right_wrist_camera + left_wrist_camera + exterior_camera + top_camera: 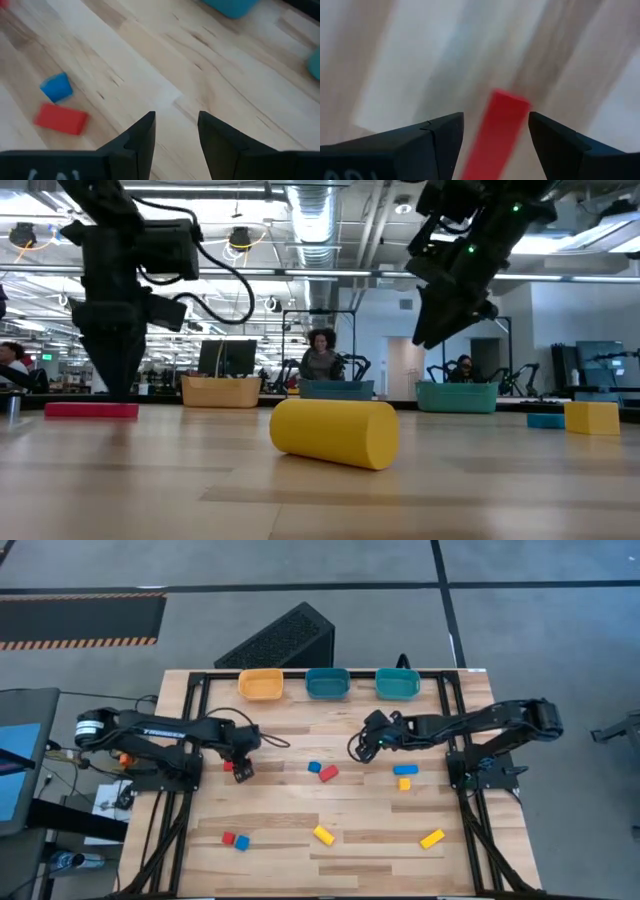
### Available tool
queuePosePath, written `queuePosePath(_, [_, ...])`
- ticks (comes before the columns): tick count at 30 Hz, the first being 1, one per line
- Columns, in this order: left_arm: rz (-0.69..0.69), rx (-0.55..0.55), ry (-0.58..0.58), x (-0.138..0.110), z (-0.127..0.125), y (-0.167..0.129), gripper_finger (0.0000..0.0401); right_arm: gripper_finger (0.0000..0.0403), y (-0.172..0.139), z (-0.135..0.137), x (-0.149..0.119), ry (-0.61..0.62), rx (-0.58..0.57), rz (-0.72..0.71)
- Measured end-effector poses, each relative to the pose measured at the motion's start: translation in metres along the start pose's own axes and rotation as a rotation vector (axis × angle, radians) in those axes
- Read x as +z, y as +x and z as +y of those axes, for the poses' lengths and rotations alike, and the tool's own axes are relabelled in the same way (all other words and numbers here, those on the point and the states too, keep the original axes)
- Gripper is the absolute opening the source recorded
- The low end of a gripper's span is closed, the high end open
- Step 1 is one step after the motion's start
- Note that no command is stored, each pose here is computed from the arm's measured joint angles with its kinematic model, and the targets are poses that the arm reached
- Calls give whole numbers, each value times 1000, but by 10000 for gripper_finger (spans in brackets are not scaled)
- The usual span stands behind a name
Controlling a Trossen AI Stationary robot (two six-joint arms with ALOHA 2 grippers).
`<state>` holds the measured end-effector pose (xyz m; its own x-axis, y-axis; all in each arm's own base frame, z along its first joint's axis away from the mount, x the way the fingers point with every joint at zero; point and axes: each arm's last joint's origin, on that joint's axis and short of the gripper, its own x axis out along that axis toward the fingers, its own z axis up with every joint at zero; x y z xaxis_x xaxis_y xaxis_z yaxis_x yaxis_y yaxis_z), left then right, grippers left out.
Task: Sort & place blocks by color
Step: Put the top left red block into the yellow container
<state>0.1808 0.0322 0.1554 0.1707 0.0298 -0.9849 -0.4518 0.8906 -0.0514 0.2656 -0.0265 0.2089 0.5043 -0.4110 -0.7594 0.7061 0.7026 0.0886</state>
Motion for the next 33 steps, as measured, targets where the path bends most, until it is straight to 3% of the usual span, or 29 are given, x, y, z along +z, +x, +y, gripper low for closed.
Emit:
queuePosePath(5, [70, 76, 26, 0, -3, 15, 210, 177, 9, 3, -1, -50, 0, 1])
queuePosePath(11, [156, 74, 63, 4, -5, 29, 210, 185, 15, 0, 5, -106, 4, -18])
queuePosePath(15, [160, 76, 67, 4, -5, 30, 202, 186, 21, -7, 12, -78, 41, -7])
queuePosePath(23, [95, 47, 27, 14, -1, 20, 96, 164, 29, -31, 26, -140, 61, 22])
queuePosePath(30, [-27, -9, -167, 42, 4, 6, 92, 137, 25, -51, 39, -152, 117, 5])
queuePosePath(33, [-121, 0, -192, 61, 3, -11, 92, 125, 20, -60, 44, -181, 131, -14])
